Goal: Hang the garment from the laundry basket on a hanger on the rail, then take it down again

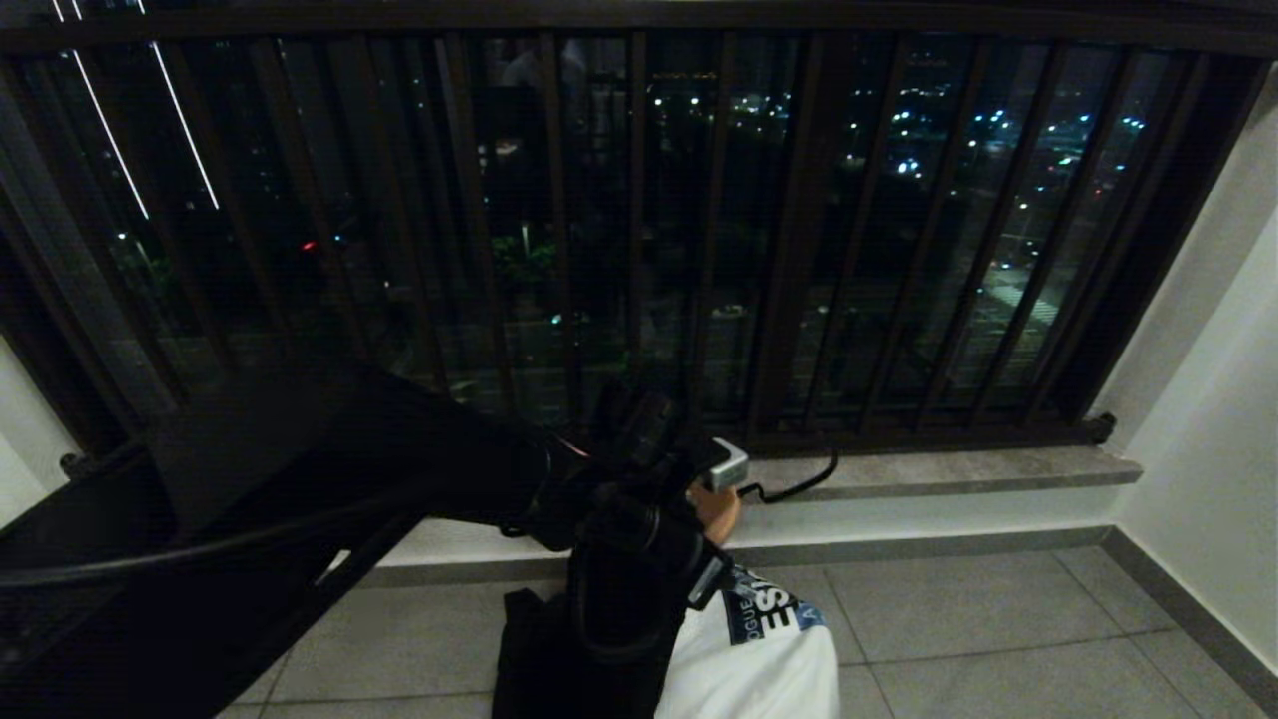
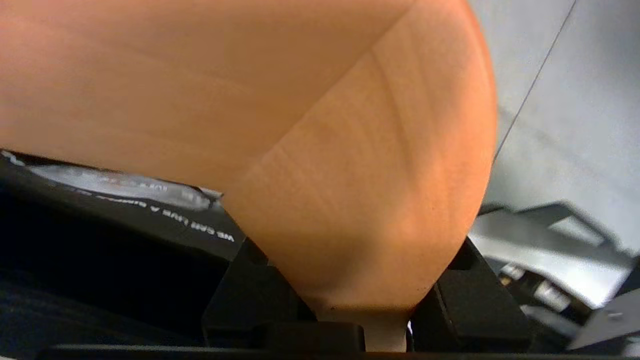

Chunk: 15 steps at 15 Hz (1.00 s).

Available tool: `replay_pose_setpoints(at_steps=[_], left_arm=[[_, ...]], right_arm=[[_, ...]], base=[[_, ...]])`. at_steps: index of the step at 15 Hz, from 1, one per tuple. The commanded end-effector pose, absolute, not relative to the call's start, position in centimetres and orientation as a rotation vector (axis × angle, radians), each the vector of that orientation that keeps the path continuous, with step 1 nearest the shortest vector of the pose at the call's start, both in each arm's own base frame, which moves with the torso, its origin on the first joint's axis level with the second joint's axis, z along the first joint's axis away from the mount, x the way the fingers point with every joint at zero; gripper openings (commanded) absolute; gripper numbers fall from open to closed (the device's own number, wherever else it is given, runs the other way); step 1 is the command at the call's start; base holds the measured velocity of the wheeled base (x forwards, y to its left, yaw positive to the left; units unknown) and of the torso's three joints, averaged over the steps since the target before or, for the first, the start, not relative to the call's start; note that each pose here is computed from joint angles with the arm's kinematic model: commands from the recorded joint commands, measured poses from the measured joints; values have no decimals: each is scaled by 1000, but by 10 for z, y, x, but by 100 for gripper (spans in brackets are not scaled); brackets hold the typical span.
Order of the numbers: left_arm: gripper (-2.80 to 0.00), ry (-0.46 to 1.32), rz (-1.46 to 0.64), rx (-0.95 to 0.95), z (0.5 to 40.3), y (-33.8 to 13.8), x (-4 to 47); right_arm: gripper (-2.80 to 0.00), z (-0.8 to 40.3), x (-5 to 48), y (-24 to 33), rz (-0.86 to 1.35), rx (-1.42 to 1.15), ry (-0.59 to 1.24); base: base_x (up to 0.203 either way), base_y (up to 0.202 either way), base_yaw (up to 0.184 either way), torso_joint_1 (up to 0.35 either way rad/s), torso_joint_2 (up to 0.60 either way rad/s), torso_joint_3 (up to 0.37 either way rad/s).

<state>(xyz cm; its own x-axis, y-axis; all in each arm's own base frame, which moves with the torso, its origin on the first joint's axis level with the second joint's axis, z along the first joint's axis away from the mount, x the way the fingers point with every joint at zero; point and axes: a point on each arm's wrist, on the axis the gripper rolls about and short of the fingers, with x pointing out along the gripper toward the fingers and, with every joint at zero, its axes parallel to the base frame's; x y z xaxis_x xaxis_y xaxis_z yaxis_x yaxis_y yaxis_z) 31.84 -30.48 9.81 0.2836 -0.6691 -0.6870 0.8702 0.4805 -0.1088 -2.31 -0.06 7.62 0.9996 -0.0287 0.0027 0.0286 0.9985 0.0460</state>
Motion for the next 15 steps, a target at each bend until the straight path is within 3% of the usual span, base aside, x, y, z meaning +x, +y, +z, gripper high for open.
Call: replay_pose_setpoints(at_steps=[1,8,15], left_arm=[[-280,791,-1076,358,71,-315,318],[-280,749,-1053,518,22,-352,333],[-280,794,-1027,573,-1,-370,339]], right_arm=[[-280,76,-23,-1,-29,46,-2],[-280,76,-23,-1,-29,46,-2],[-280,76,-23,-1,-29,46,-2]], base=[[0,0,0,0,0,0],[0,0,0,0,0,0],[0,0,0,0,0,0]])
